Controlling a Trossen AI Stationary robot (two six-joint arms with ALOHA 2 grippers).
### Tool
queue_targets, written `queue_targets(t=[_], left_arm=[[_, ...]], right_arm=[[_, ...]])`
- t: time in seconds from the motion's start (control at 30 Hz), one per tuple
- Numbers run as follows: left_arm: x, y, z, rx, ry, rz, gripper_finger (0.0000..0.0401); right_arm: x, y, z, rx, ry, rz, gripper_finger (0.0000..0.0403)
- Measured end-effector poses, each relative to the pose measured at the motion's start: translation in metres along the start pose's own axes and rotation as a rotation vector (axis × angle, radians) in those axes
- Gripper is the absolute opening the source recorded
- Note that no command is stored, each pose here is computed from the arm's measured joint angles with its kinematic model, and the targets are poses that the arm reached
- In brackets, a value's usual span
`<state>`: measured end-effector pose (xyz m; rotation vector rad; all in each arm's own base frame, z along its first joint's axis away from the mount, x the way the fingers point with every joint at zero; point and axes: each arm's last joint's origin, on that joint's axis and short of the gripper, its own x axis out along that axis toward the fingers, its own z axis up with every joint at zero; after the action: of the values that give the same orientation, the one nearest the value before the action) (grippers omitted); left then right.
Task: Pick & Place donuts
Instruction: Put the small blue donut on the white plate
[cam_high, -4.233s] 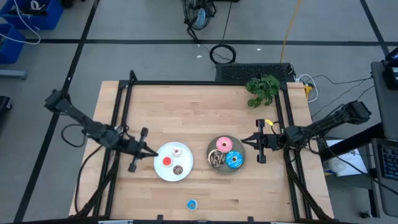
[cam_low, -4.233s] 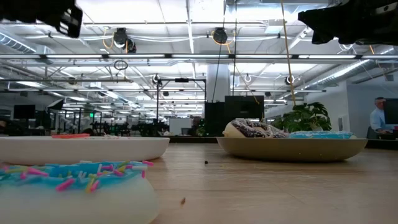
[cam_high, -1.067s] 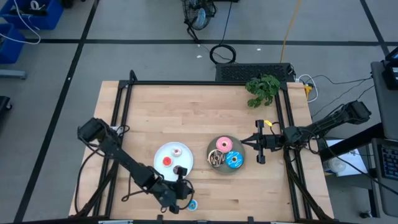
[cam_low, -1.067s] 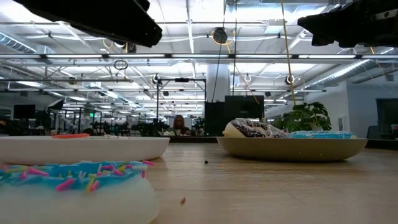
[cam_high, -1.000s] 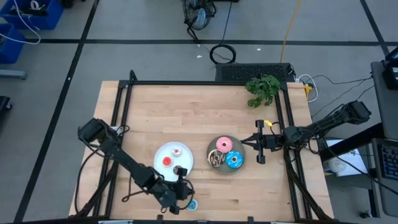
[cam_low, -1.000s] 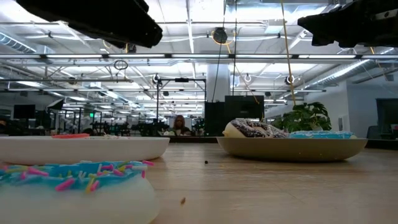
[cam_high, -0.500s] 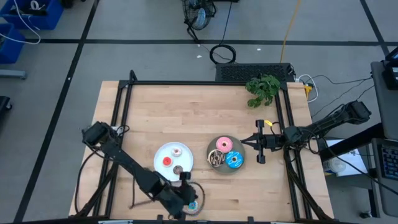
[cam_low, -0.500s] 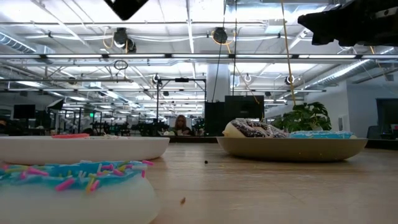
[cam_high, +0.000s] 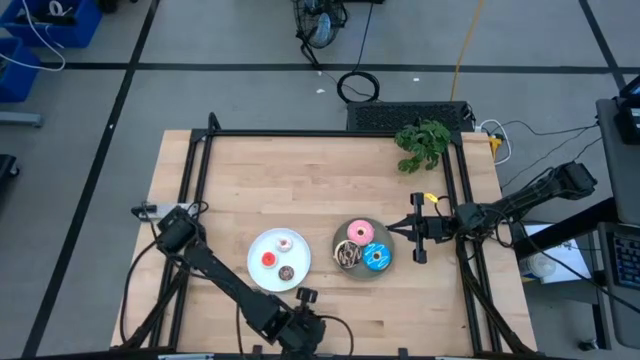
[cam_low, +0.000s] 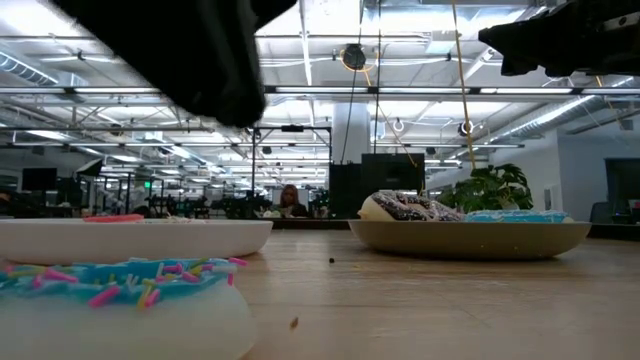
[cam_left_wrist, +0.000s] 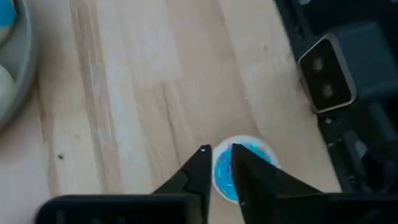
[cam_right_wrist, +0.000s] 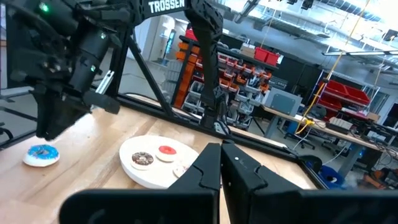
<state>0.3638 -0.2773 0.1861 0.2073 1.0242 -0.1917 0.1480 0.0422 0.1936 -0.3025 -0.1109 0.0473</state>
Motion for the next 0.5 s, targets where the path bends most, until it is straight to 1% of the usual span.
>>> queue_targets(t=[0.27, 0.37, 0.43, 0.5], left_arm=[[0.009, 0.003, -0.009, -0.105, 0.02, 0.002, 0.0168], [0.011, 0.003, -0.012, -0.122, 0.028, 0.005, 0.0188], [0.013, 0.003, -0.014, -0.128, 0.033, -0.002, 0.0193], [0.018, 0.004, -0.018, -0.151, 0.041, -0.035, 0.0195]], right_arm=[[0.0, 0.0, 0.001, 0.002, -0.007, -0.002, 0.0], [0.0, 0.0, 0.001, 0.002, -0.007, -0.002, 0.0], [0.0, 0.0, 0.001, 0.002, -0.007, -0.002, 0.0], [0.0, 0.0, 0.001, 0.002, -0.007, -0.002, 0.0]])
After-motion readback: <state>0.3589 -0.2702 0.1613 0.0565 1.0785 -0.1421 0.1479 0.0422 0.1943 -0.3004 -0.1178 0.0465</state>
